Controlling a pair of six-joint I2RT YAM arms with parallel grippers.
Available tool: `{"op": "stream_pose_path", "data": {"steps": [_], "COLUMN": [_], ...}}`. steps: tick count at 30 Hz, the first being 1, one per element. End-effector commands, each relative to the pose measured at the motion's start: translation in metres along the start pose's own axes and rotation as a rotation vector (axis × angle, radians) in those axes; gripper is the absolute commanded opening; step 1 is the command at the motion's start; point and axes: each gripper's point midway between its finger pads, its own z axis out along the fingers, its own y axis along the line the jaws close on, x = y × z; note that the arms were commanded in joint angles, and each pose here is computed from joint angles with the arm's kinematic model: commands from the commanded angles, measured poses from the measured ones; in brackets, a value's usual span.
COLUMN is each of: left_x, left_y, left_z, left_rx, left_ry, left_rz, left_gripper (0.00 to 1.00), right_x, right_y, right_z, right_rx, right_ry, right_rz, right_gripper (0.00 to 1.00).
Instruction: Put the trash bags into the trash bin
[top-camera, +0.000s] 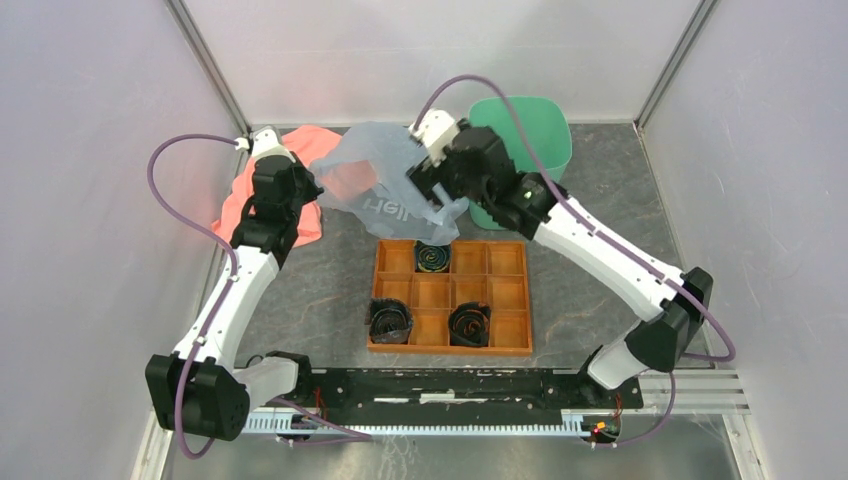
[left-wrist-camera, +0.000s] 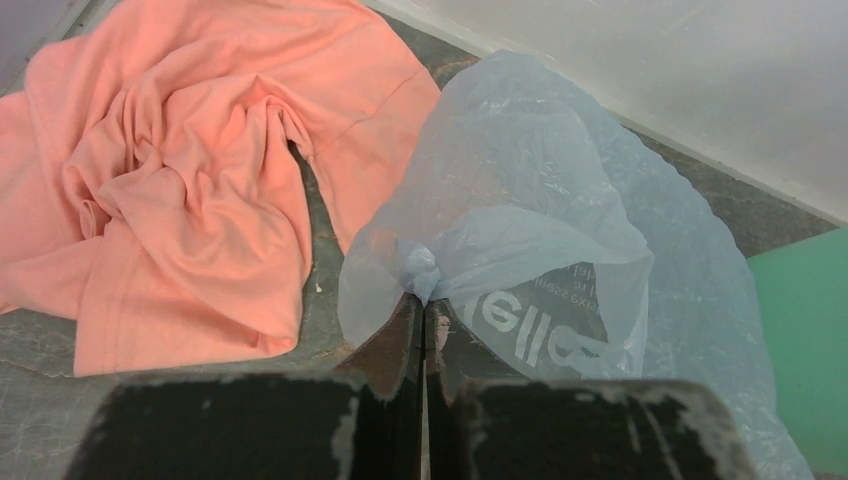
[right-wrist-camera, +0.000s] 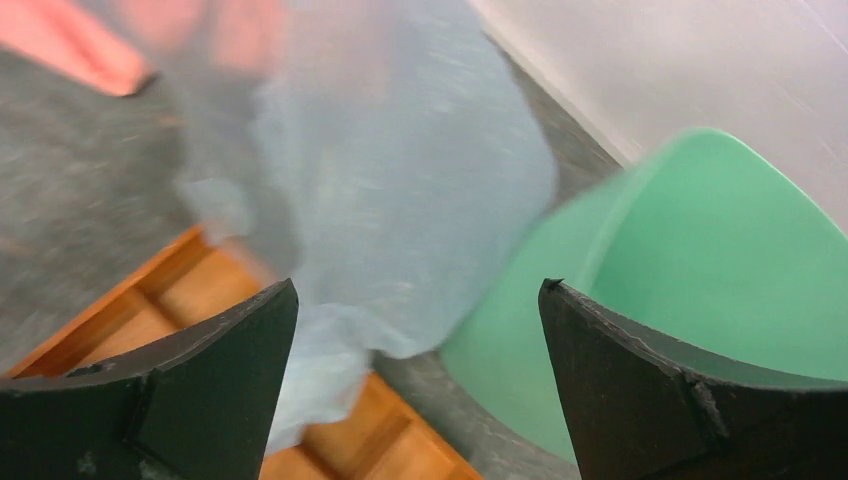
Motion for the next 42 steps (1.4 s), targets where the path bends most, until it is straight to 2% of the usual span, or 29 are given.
{"op": "stream_pose_path", "data": {"steps": [1, 5, 11, 13, 15, 17, 18, 21, 24, 27, 29, 35, 37, 42], "left_x": [-0.012, -0.011, -0.009, -0.009, -0.009, -0.007, -0.006, -0.001, 0.008, 0.013, 0.014, 0.031, 0.040, 0.054], "left_y": [-0.003, -0.002, -0.004, -0.004, -0.004, -0.004, -0.005, -0.001, 0.005, 0.008, 0.013, 0.028, 0.034, 0.040], "left_z": [0.000, 0.001, 0.002, 0.002, 0.002, 0.001, 0.001, 0.000, -0.005, -0.016, -0.024, -0.042, -0.043, -0.039], "left_rx": [0.009, 0.006, 0.017, 0.016, 0.015, 0.021, 0.023, -0.014, -0.057, -0.059, -0.072, -0.097, -0.115, -0.143], "left_ry": [-0.033, -0.031, -0.023, -0.023, -0.022, -0.018, -0.013, 0.019, 0.078, 0.102, 0.106, 0.139, 0.155, 0.184], "left_rz": [-0.004, -0.003, -0.002, -0.002, -0.001, -0.001, -0.003, -0.031, -0.054, -0.060, -0.055, -0.039, -0.045, -0.054], "left_gripper": [0.02, 0.02, 0.02, 0.02, 0.02, 0.02, 0.02, 0.13, 0.25, 0.53, 0.66, 0.95, 1.00, 1.00], "right_x": [-0.006, 0.034, 0.081, 0.093, 0.092, 0.089, 0.085, 0.072, 0.064, 0.063, 0.064, 0.056, 0.054, 0.051], "right_y": [0.058, 0.074, 0.065, 0.066, 0.066, 0.064, 0.062, 0.063, 0.060, 0.054, 0.053, 0.048, 0.047, 0.047], "right_z": [-0.018, -0.005, 0.013, 0.017, 0.018, 0.015, 0.014, 0.013, 0.017, 0.021, 0.022, 0.024, 0.024, 0.023], "right_rx": [-0.174, -0.180, -0.059, -0.044, -0.031, -0.012, 0.000, -0.003, -0.008, -0.038, -0.074, -0.129, -0.142, -0.181], "right_ry": [-0.066, 0.012, 0.100, 0.107, 0.061, 0.002, -0.030, -0.080, -0.083, -0.093, -0.095, -0.126, -0.130, -0.139], "right_rz": [-0.114, -0.107, -0.115, -0.108, -0.083, -0.036, -0.001, 0.085, 0.166, 0.261, 0.317, 0.382, 0.391, 0.416], "right_gripper": [0.98, 0.98, 0.98, 0.94, 0.75, 0.43, 0.34, 0.01, 0.00, 0.00, 0.00, 0.00, 0.00, 0.00]}}
